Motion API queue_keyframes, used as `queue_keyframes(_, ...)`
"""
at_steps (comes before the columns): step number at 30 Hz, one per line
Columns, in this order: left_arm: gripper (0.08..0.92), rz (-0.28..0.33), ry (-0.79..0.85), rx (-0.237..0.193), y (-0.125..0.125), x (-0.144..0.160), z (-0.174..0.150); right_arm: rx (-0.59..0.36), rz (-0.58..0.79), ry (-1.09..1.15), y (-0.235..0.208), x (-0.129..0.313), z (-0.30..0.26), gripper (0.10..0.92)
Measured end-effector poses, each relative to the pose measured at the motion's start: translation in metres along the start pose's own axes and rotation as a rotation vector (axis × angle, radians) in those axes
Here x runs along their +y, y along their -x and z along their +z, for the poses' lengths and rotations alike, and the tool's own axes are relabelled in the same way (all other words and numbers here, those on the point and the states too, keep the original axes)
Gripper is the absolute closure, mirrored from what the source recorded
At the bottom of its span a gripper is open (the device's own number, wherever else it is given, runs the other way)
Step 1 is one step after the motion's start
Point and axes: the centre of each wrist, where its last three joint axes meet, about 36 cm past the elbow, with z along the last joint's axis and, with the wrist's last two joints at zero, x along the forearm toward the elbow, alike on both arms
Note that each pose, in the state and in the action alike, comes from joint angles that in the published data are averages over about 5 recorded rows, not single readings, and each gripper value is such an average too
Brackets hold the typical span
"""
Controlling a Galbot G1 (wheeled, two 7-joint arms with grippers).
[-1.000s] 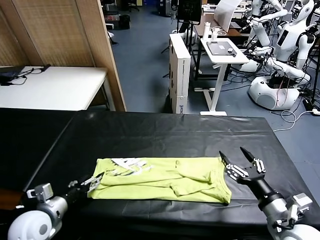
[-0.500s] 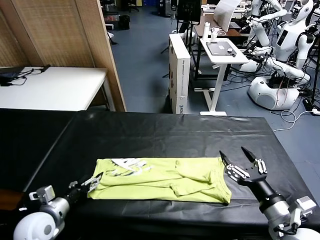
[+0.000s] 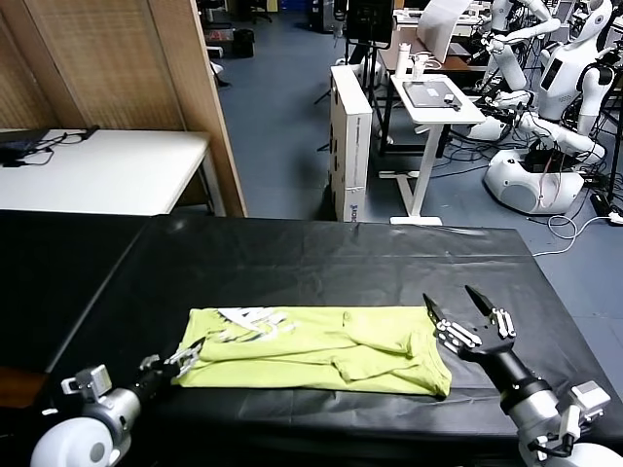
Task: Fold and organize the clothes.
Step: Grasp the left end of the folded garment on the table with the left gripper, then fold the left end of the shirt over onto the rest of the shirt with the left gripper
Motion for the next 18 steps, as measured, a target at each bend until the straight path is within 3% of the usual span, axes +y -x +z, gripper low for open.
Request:
queue_keyframes(3,0.807,0.004,-0.002,-0.003,-0.002,-0.003,-0.001,-0.002,-0.002,0.0,0.001,0.001,0.0,0.115)
queue_keyframes(10,0.822,-0.041,0.08,-0.049,-0.011,-0.005,-0.012,-0.001,0.001,0.001,0.003,0.002,0.003,0.115)
queue_keyframes(18,0.822,-0.235,0.392,-0.156,-0.028,0.017,-0.031,0.004,0.021,0.003,0.005,0.0,0.007,0.115)
